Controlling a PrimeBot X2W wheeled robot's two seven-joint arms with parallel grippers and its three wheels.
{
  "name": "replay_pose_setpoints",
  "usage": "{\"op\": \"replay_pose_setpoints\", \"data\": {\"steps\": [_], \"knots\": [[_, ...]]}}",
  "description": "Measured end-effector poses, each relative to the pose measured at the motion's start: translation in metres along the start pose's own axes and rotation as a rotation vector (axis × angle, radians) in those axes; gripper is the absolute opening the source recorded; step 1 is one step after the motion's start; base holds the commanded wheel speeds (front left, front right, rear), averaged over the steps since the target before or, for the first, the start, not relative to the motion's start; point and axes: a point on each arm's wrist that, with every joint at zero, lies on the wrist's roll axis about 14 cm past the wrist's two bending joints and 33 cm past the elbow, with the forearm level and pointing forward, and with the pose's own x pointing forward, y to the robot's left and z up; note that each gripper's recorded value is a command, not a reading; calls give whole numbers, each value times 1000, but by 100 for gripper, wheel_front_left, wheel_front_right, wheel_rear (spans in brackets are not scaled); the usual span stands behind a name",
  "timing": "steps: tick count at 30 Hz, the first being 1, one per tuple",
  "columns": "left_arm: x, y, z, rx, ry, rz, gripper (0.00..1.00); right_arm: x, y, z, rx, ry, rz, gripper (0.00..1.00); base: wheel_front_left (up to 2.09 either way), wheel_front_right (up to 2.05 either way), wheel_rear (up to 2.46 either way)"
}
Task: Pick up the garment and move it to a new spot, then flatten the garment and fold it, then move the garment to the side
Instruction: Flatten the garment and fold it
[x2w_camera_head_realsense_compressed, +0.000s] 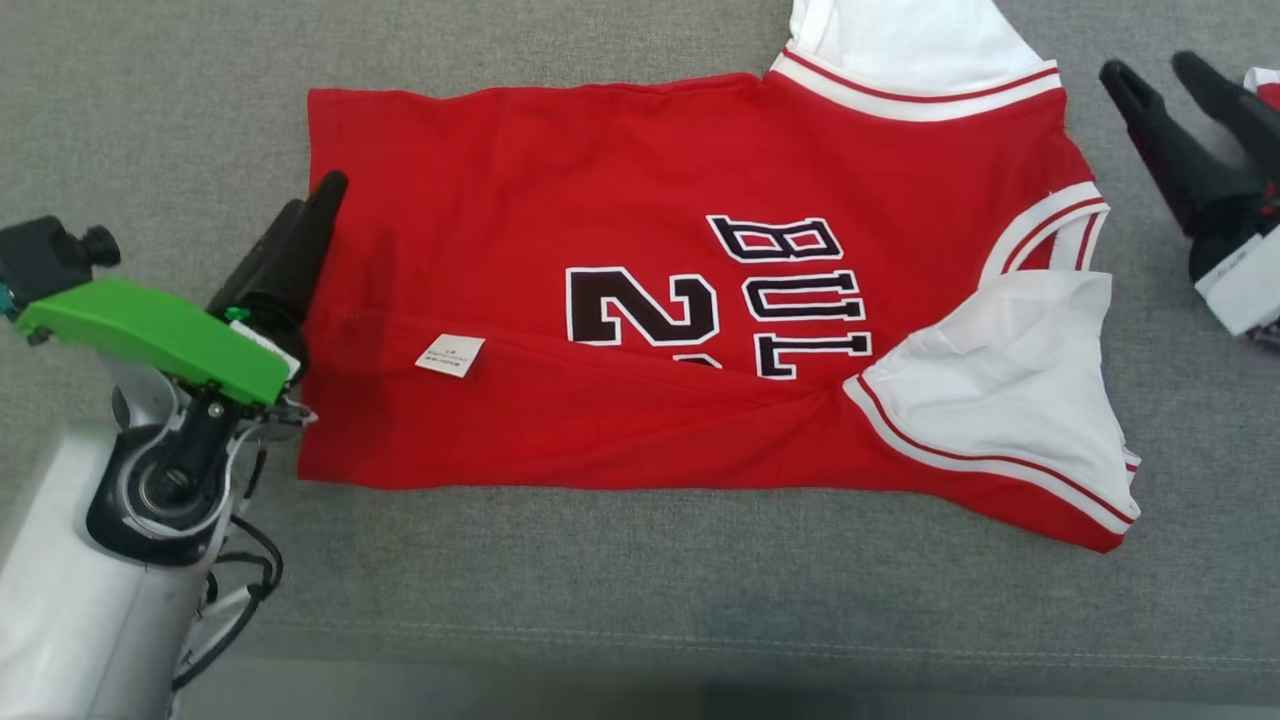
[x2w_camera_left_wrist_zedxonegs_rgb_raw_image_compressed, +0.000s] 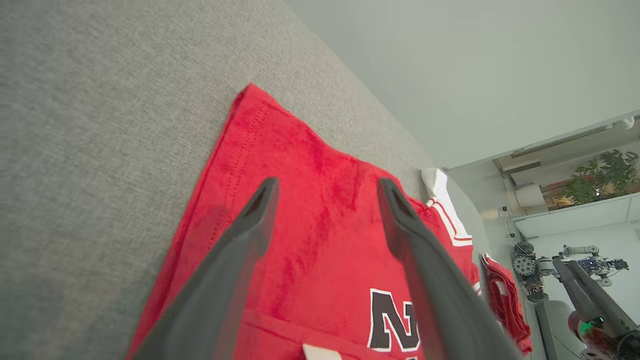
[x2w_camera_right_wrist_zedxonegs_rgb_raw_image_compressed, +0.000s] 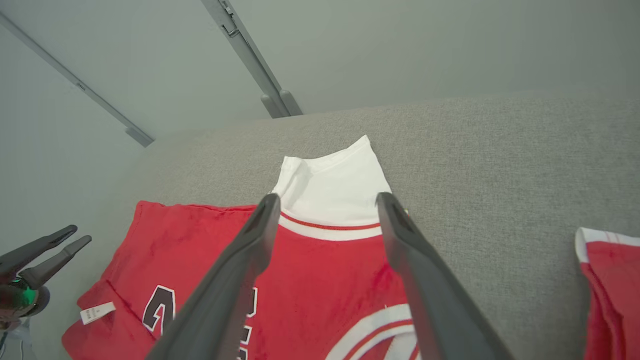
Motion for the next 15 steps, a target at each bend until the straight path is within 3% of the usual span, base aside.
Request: {"op": "replay_pose_setpoints", "data": {"steps": [7,11,15], "knots": [[26,27,2,90,93,62,100,45,-20,-9,-65,108,-27,100,0,0,0],[37,40,3,88,131,93,100,67,-24,-15,-56,152,-29,100,0,0,0],[46,49,10,12,145,114,100,88,-22,-21,-84,203,-20,100,0,0,0]]}}
